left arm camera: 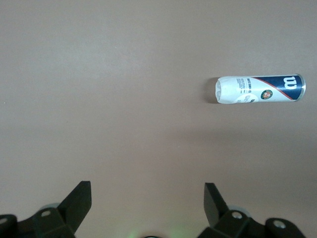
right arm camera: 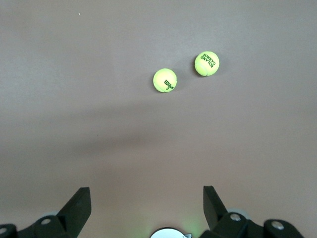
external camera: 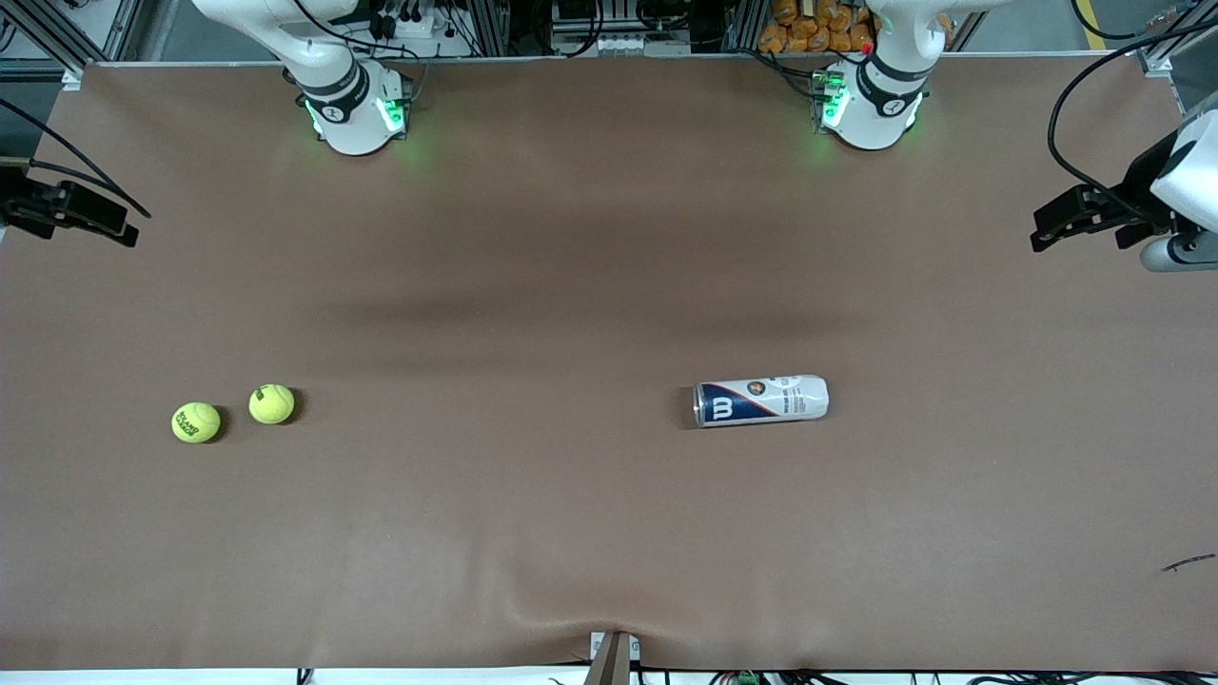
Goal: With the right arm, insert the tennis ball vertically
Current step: 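Reach the right gripper to the Wilson ball while the left gripper reaches the can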
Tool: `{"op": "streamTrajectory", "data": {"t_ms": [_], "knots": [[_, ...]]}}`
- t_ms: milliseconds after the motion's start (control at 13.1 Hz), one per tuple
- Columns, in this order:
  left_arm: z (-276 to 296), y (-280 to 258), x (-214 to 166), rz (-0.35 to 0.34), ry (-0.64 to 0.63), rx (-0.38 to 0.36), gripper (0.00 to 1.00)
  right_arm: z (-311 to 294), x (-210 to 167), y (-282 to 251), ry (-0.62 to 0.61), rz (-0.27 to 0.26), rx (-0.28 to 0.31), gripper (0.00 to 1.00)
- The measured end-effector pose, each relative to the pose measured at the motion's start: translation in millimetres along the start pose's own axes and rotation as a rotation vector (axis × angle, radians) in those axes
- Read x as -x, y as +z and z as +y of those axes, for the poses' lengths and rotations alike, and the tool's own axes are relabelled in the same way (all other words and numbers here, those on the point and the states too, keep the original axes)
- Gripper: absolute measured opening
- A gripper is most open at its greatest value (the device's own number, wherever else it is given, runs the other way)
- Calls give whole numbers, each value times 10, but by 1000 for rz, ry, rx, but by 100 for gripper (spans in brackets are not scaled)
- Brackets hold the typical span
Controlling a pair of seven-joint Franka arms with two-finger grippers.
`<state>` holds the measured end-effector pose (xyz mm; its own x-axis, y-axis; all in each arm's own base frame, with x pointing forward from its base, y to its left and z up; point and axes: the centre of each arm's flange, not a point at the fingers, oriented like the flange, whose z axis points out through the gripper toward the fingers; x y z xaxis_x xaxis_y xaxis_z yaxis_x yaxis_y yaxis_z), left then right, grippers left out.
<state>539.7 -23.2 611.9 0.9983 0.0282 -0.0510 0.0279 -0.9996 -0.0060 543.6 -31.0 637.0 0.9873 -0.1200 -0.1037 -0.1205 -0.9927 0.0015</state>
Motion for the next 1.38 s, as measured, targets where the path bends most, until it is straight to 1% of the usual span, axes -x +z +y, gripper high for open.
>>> {"op": "streamTrajectory", "data": {"t_ms": [229,382,535,688,841,994,1223,1376], "knots": [[31,42,-22,-8,6,0,100,93,-46,55,17,-9,0,100],[68,86,-44,-16,13,0,100,61,-101,155,11,-28,0,100],[161,144,-72,-27,33,-1,100,-112,-303,472,-18,-63,7,100],[287,247,-120,-46,56,-3,100,-311,-606,913,-43,-76,20,100],[474,378,-191,-65,97,-26,100,-366,-833,1279,-48,-94,29,100],[743,509,-277,-79,154,-55,100,-312,-918,1395,-54,-92,30,100],[1136,763,-443,-95,225,-56,100,-140,-976,1405,-42,-57,25,100],[1411,983,-541,-92,278,-81,100,-4,-1003,1598,-49,-53,22,100]]}}
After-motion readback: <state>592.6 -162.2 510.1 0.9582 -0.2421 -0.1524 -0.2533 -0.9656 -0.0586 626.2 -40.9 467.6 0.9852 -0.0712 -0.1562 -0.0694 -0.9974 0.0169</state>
